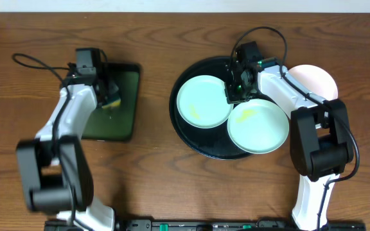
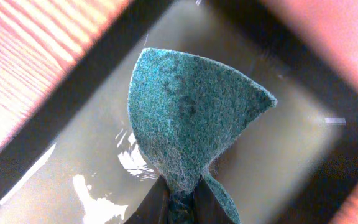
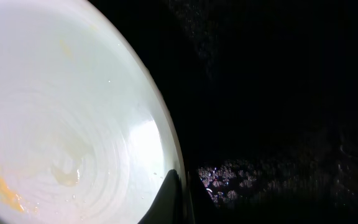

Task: Clean dirty plates on tray and stack at the side
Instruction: 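Dip the sponge in the water tray and lift it with the left gripper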

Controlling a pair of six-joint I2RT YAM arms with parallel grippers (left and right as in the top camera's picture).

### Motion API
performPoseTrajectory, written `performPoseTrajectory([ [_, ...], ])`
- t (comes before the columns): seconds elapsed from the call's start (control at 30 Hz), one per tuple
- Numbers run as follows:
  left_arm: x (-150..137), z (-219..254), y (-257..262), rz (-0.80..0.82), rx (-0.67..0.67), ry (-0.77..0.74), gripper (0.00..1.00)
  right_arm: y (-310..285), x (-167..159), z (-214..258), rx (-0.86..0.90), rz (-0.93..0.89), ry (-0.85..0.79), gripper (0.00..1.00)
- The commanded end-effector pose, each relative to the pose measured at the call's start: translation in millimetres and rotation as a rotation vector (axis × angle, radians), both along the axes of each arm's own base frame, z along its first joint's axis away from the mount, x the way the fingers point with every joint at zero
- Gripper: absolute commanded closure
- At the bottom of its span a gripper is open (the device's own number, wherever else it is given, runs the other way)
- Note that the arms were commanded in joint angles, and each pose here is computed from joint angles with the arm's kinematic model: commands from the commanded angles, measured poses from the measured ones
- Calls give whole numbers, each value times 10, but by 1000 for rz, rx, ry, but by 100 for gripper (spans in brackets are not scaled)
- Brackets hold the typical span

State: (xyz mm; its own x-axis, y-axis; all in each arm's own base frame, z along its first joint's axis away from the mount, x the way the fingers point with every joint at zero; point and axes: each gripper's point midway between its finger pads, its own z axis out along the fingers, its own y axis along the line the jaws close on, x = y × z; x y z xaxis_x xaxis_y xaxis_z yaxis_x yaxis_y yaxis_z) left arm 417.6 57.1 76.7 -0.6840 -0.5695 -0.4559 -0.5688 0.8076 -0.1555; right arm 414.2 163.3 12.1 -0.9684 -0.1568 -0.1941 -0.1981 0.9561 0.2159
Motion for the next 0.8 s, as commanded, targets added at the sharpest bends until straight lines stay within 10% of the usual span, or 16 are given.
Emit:
performPoseTrajectory([
  [0.0, -39, 361, -55, -30, -20, -73, 92, -20, -35, -59, -11, -1, 13, 99],
  [0.43, -123, 146, -289, -95, -137, 3, 93, -8, -39, -57, -5, 1, 15, 99],
  [0.77, -155, 820, -924, -286, -358, -166, 93, 27, -40, -54, -1, -11, 15, 99],
])
